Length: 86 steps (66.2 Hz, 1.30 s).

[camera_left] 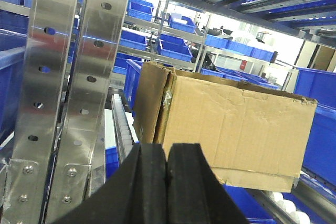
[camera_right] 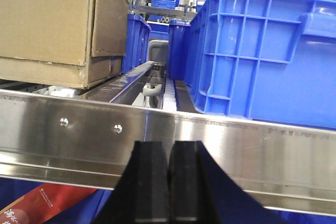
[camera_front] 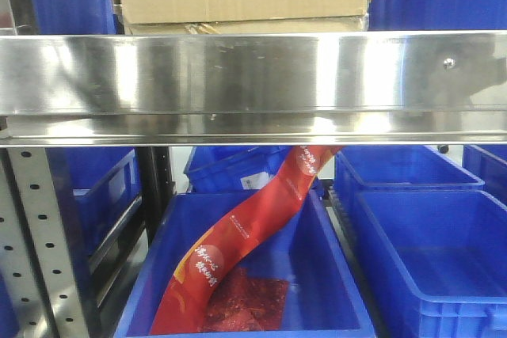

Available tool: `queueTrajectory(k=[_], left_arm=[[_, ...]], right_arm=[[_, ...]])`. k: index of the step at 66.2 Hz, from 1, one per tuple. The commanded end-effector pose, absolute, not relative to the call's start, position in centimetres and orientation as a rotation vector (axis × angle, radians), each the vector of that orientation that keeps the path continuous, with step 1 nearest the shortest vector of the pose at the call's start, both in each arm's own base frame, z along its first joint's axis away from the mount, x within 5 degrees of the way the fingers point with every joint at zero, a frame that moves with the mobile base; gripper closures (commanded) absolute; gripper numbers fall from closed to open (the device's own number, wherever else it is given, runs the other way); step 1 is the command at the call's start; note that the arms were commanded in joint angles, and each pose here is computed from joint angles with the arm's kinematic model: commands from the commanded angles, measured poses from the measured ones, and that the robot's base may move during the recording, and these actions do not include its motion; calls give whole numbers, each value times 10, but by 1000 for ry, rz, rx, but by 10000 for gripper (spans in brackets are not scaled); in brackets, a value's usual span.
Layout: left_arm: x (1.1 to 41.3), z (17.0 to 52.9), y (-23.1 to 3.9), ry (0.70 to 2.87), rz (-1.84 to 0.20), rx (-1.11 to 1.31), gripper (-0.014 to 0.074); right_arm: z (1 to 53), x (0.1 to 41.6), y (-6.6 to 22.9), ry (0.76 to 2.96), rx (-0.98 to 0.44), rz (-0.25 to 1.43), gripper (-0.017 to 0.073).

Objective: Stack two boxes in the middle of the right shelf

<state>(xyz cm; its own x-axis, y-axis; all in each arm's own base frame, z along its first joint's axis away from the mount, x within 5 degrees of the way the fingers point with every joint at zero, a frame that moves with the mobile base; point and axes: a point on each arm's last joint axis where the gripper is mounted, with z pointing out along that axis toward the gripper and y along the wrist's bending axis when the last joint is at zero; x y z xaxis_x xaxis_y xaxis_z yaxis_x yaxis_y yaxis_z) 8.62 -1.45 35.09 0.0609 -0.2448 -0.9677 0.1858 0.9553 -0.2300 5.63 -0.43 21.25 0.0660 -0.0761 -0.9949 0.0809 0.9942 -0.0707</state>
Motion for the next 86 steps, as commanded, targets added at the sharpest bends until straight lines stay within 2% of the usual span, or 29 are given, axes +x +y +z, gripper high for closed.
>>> queueTrajectory(k=[1, 37, 42, 52, 57, 78, 86], left_arm=[[84, 354, -14, 1448, -334, -55, 704], [83, 353, -14, 1450, -335, -57, 704], [81, 340, -13, 1492, -319, -60, 704], [71, 299, -7, 1486, -58, 101, 704], [65, 284, -5, 1491, -15, 90, 704], [54, 219, 0, 1521, 44, 45, 704], [56, 214, 0, 1474, 37, 37, 704]], right_arm=[[214, 56, -4, 1475, 11, -113, 722], [214, 56, -4, 1475, 11, -113, 722], [214, 56, -4, 1475, 11, -113, 722], [214, 56, -4, 1475, 11, -113, 722], [214, 56, -4, 1475, 11, -113, 722], [214, 56, -4, 1475, 11, -113, 722], [214, 56, -4, 1475, 11, -113, 722]])
